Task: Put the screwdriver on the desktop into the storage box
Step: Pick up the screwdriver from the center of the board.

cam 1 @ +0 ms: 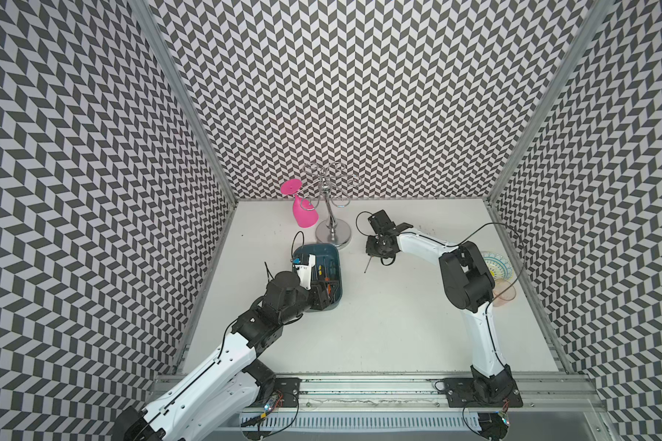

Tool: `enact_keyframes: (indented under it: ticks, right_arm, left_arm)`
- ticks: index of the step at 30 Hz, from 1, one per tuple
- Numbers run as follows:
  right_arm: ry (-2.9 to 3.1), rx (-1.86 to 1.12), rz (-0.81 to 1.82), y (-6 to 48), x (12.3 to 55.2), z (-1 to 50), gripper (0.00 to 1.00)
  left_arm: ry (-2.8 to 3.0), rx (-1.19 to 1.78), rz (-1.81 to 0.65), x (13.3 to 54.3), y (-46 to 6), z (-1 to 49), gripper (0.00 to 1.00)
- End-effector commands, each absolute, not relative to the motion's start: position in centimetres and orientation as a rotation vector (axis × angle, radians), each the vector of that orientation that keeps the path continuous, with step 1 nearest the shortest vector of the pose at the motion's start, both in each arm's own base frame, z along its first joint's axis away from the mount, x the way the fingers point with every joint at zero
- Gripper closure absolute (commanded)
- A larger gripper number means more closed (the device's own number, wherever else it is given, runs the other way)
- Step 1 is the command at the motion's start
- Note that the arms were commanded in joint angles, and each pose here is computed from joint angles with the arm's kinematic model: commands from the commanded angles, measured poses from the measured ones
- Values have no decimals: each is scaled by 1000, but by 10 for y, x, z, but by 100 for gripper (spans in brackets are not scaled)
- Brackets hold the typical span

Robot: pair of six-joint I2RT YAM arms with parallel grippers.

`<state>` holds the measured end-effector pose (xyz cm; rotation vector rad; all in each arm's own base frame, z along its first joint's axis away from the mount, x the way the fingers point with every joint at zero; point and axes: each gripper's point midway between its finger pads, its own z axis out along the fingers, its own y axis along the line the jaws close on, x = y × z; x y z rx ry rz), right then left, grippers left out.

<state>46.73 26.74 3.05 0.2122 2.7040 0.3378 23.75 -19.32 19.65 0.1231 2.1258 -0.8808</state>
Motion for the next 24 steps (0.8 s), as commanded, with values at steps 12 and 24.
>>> enact_keyframes:
  ticks: [12, 24]
  right_arm:
    - [2741, 70, 279, 260, 442, 15, 95]
    - [2548, -197, 795, 333, 382, 134, 96]
  left_arm:
    - [2108, 110, -874, 238, -191, 202, 49]
    - [2100, -66, -749, 241, -155, 208, 45]
